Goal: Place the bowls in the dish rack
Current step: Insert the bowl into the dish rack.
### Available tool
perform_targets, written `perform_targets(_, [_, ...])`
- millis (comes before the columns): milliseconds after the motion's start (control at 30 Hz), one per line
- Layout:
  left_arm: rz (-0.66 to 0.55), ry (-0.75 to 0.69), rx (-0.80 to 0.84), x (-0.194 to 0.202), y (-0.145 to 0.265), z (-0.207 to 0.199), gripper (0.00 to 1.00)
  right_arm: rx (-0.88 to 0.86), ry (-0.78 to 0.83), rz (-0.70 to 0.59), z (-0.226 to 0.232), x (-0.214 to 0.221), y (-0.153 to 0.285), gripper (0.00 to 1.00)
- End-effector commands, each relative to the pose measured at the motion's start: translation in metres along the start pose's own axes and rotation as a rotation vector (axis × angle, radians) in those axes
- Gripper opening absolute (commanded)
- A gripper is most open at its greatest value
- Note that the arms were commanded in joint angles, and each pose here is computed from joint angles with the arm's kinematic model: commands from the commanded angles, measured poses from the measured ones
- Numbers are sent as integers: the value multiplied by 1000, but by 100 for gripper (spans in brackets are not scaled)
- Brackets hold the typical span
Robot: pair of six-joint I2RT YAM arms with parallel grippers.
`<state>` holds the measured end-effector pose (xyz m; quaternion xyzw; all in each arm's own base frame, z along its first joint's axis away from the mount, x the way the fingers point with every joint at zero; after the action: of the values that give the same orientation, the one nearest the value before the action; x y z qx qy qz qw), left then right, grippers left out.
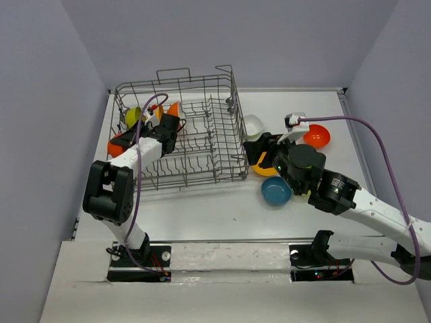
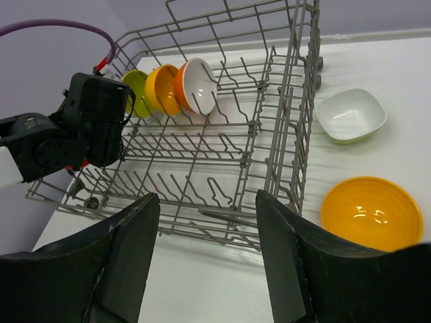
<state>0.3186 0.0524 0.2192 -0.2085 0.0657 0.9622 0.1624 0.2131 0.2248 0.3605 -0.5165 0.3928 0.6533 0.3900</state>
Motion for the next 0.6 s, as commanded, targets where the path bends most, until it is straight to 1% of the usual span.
perform_targets(0, [41, -52, -202, 8, 4, 26, 0, -14, -43, -47, 2, -14, 2, 65])
perform_targets(567, [15, -105, -198, 2, 9, 8, 0, -14, -45, -50, 1, -14, 3, 65])
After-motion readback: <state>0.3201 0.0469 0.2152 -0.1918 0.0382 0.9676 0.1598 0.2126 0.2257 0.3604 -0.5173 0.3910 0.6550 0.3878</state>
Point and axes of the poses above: each gripper's point midway between its finger pads, its own y axis back along the fingers, its own z axis along the line the jaws close on, x = y × z, the point moved 3 cm from there along y, back along the fingers, and after that the axes turned 13 degrees about y, right-handed, at the moved point
